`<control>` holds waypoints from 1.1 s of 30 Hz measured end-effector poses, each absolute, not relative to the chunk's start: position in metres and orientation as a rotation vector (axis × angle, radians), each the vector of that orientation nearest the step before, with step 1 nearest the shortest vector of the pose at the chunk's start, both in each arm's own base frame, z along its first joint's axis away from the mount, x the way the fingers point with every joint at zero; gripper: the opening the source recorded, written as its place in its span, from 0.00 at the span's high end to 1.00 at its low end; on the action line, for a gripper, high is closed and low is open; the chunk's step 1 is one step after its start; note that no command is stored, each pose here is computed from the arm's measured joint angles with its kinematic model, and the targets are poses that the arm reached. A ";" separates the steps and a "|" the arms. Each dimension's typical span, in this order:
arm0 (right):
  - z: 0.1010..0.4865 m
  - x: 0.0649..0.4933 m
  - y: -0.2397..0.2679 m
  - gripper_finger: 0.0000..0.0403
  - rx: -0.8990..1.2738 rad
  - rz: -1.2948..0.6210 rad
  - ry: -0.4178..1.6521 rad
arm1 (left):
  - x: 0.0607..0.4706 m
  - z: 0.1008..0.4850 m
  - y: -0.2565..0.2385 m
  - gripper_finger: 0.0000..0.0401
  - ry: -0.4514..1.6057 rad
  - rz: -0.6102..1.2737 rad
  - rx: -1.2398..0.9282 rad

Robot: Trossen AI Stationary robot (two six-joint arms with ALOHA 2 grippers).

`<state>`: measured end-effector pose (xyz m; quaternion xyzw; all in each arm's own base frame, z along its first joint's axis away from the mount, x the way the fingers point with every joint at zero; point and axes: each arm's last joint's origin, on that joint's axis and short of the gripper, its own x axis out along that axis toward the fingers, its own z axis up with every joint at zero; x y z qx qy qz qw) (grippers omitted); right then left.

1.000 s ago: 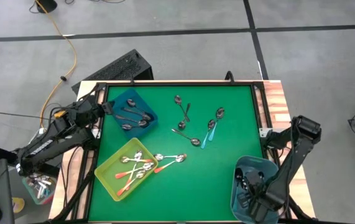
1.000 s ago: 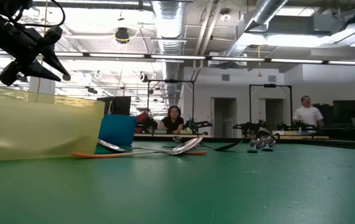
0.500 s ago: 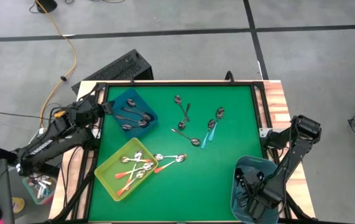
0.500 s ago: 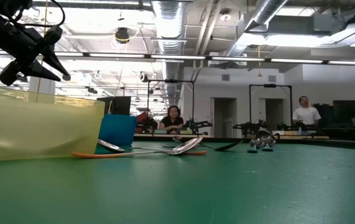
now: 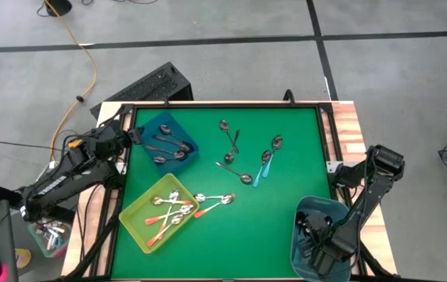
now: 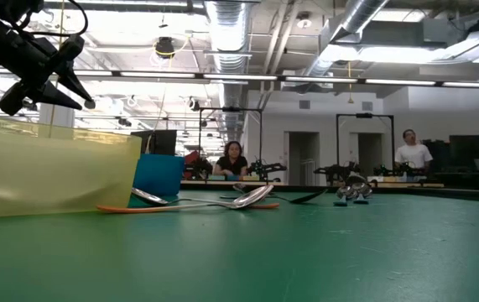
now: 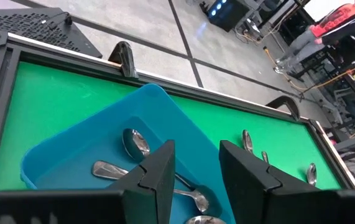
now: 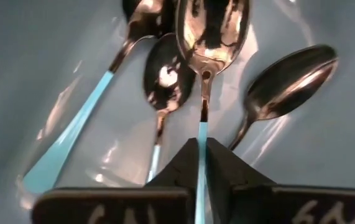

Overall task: Sort silverware by color (type)
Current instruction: Put the blue spoon into the blue bin, then put the orange spoon into the green bin

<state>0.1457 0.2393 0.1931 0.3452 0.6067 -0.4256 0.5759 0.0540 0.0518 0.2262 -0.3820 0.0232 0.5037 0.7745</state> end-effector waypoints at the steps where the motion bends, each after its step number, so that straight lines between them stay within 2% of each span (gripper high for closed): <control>1: 0.193 0.145 0.239 0.87 0.802 -0.998 1.421 | 0.054 0.226 0.052 0.73 0.051 1.088 -0.828; 6: 0.193 0.145 0.239 0.80 0.800 -0.995 1.423 | 0.054 0.226 0.052 0.73 0.051 1.087 -0.829; 16: 0.200 0.146 0.236 0.73 0.812 -0.957 1.362 | 0.054 0.226 0.052 0.73 0.051 1.088 -0.828; 27: 0.260 0.140 0.202 0.72 0.743 -0.597 1.100 | 0.057 0.226 0.050 0.73 0.047 0.989 -0.949; 33: 0.294 0.137 0.159 0.72 0.619 -0.537 0.882 | 0.057 0.223 0.047 0.73 0.066 0.940 -1.065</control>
